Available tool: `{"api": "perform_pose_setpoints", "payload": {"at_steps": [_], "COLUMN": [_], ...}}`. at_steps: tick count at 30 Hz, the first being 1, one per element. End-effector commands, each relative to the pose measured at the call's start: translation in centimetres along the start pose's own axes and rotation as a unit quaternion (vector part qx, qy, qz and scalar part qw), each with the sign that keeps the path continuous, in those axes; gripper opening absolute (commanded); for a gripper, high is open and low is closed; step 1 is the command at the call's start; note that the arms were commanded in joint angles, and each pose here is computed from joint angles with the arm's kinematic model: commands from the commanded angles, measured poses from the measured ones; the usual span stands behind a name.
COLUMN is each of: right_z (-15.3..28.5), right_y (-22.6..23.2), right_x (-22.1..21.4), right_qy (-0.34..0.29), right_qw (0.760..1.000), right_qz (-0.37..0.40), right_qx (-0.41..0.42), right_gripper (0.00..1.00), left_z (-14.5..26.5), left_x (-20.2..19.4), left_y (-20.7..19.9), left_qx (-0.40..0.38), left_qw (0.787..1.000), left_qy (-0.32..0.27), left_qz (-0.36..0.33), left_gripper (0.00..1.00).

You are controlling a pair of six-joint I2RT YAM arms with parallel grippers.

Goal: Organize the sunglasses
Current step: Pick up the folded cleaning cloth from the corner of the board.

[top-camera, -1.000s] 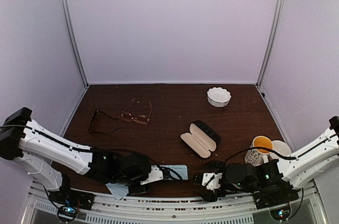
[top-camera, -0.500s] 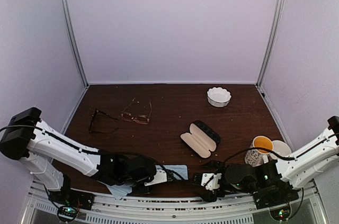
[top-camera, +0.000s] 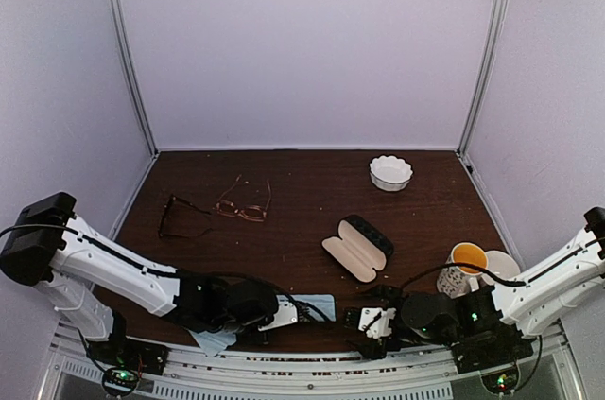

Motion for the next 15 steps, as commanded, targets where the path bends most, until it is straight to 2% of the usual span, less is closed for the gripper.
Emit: {"api": "perform_pose_setpoints", "payload": {"at_steps": [1, 6, 15], "right_z": [0.08, 0.15, 0.04], "right_y": [-0.40, -0.44, -0.31], "right_x": [0.42, 0.41, 0.22], "right_qy": [-0.007, -0.006, -0.005], "right_qw": [1.000, 1.000, 1.000], "right_qz": [0.002, -0.003, 0.011], "right_qx": [-0.016, -0.016, -0.014], "right_gripper": [0.98, 0.98, 0.98], "left_z": [-0.08, -0.58, -0.77], "left_x": [-0.70, -0.90, -0.87], "left_y": [1.10, 1.40, 1.06], "left_qx": [0.014, 0.010, -0.001], "left_qw": [0.999, 0.999, 0.999], "left_qy": [0.008, 0.019, 0.021], "left_qz": [0.028, 0.036, 0.031], "left_gripper": [0.32, 0.30, 0.05]}}
Point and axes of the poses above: each gripper's point midway between its finger pads, its own z axis back along the fingers, its own y axis along the line the jaws close on, x = y × z, the point moved 3 cm from there along z, back along the fingers, and after that the axes turned 5 degrees about -z, right-handed, at the moved point
